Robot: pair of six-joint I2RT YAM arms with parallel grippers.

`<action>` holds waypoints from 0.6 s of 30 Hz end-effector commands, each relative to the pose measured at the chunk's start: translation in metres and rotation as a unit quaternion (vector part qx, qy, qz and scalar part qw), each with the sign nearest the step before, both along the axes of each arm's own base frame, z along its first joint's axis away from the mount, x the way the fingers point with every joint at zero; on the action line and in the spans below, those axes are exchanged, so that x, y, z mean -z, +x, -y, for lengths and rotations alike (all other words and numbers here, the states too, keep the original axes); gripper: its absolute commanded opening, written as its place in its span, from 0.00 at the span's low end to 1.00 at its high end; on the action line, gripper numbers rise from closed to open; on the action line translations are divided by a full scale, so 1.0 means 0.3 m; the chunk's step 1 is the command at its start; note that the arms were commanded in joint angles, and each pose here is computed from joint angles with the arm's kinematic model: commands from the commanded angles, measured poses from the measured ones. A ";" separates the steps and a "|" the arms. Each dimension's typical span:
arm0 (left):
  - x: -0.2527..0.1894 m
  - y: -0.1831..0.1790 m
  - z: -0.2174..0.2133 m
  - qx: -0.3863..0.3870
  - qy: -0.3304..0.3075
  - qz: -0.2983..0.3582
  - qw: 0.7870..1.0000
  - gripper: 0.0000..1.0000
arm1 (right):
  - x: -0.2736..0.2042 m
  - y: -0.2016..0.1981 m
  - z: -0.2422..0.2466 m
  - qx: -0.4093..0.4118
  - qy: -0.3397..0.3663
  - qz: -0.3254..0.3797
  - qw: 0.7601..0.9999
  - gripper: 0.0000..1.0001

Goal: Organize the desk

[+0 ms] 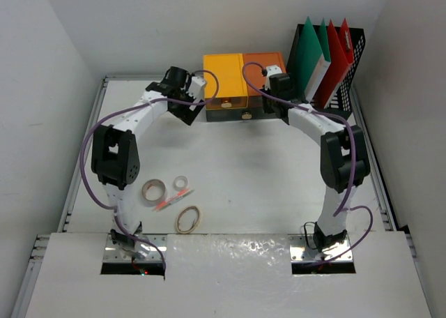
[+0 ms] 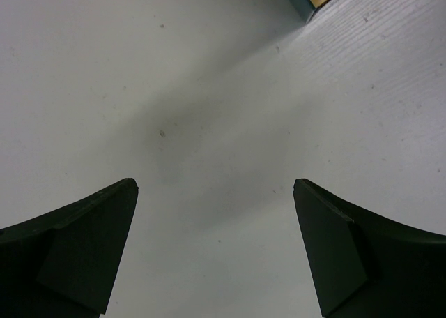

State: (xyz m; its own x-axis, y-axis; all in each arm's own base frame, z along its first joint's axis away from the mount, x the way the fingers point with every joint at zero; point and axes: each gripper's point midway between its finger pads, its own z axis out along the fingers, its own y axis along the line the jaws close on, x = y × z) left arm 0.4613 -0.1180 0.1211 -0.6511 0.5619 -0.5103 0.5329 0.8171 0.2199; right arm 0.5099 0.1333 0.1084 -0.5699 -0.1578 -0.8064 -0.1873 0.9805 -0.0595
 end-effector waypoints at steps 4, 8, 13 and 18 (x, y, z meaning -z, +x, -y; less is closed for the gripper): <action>-0.118 -0.011 -0.016 0.002 -0.002 0.049 0.999 0.93 | -0.097 0.092 0.009 0.014 0.006 0.056 0.998 0.00; -0.121 -0.029 -0.026 0.001 0.001 0.050 0.999 0.93 | -0.098 0.082 0.008 0.011 0.010 0.051 0.999 0.00; -0.140 -0.059 -0.056 -0.003 0.003 0.058 0.998 0.93 | -0.131 -0.001 0.003 0.007 0.035 0.061 0.998 0.08; -0.149 -0.085 -0.137 -0.028 -0.016 0.057 0.998 0.93 | -0.194 -0.101 -0.062 0.006 0.070 0.078 0.994 0.52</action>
State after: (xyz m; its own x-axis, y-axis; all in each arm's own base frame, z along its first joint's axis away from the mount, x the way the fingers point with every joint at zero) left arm 0.4316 -0.0957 0.1380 -0.6419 0.5589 -0.5250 0.5132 0.8218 0.2474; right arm 0.4821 0.1303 0.1129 -0.5633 -0.1129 -0.8185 -0.1691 0.9854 -0.0195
